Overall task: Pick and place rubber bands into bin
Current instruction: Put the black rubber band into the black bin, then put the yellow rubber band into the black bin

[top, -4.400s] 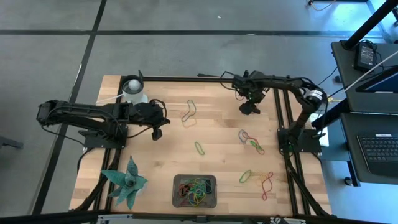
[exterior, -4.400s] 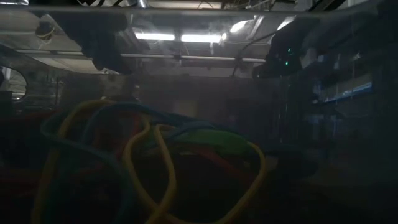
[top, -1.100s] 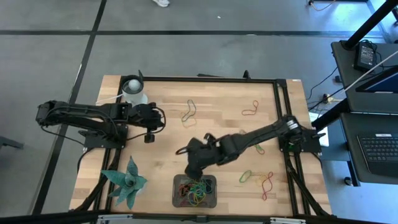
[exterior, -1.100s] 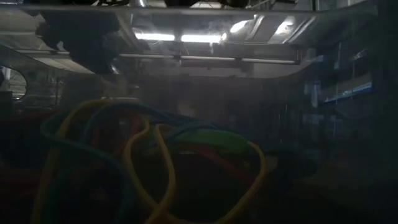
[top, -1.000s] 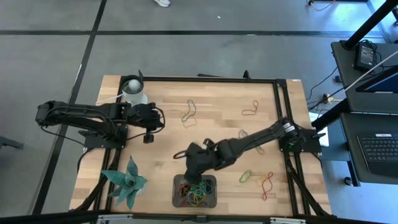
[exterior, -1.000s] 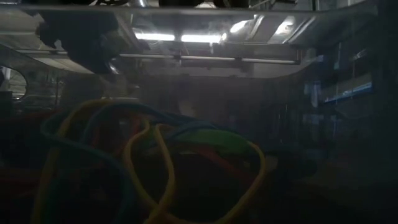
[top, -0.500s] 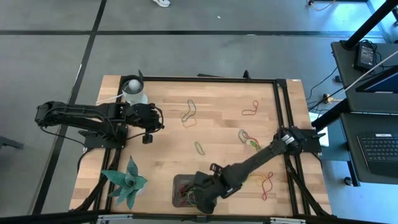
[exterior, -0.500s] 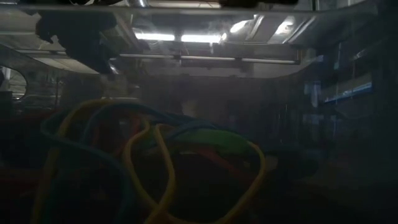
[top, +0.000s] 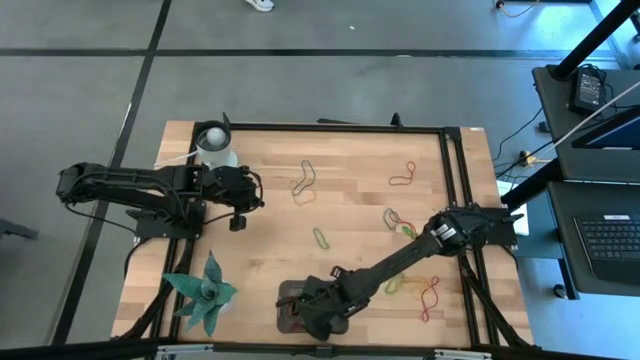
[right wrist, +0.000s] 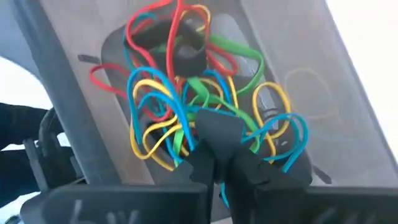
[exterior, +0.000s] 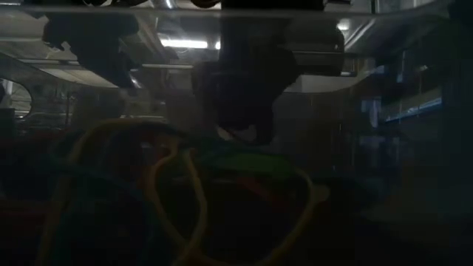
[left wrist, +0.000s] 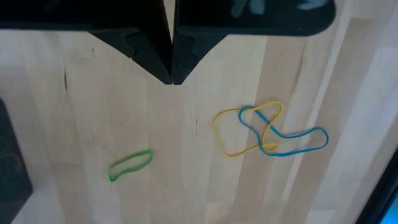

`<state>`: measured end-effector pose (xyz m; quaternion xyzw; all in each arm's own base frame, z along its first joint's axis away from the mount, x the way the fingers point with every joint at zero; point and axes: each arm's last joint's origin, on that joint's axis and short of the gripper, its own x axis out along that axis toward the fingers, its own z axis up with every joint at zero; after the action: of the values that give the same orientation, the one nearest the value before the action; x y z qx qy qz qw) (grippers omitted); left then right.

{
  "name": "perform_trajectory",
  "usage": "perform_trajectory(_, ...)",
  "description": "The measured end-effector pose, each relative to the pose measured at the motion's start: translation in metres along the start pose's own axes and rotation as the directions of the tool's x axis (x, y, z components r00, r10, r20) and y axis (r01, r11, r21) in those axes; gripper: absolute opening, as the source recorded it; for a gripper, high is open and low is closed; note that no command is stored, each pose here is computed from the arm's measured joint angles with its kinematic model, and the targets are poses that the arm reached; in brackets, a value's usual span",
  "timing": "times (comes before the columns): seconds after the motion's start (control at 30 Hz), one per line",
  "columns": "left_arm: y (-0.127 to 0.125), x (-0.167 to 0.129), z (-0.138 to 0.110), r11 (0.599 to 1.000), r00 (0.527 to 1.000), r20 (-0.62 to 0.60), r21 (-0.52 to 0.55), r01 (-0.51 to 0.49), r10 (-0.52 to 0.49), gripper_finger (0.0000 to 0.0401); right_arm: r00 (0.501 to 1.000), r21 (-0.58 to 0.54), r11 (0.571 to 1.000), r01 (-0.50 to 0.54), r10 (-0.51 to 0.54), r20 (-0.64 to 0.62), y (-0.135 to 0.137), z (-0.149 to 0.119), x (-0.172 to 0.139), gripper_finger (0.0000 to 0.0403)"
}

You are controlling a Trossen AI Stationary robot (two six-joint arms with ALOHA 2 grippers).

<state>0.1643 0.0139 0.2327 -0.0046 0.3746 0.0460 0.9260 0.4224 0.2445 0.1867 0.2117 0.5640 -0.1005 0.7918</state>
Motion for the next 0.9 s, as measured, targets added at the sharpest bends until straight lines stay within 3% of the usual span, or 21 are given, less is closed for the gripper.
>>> perform_trajectory(0.63, 0.0, 0.0, 0.0, 1.0, 1.0, 0.0, 0.008, 0.0, 0.0, 0.0002, 1.0, 0.003, 1.0, -0.007, 0.007, 0.002, 0.001, 0.0, -0.006, 0.0135)
perform_trajectory(0.9, 0.0, 0.0, 0.0, 1.0, 1.0, 0.0, 0.008, -0.001, 0.001, 0.0002, 0.998, 0.038, 0.998, 0.059, -0.059, 0.002, 0.001, 0.005, -0.032, 0.0143)
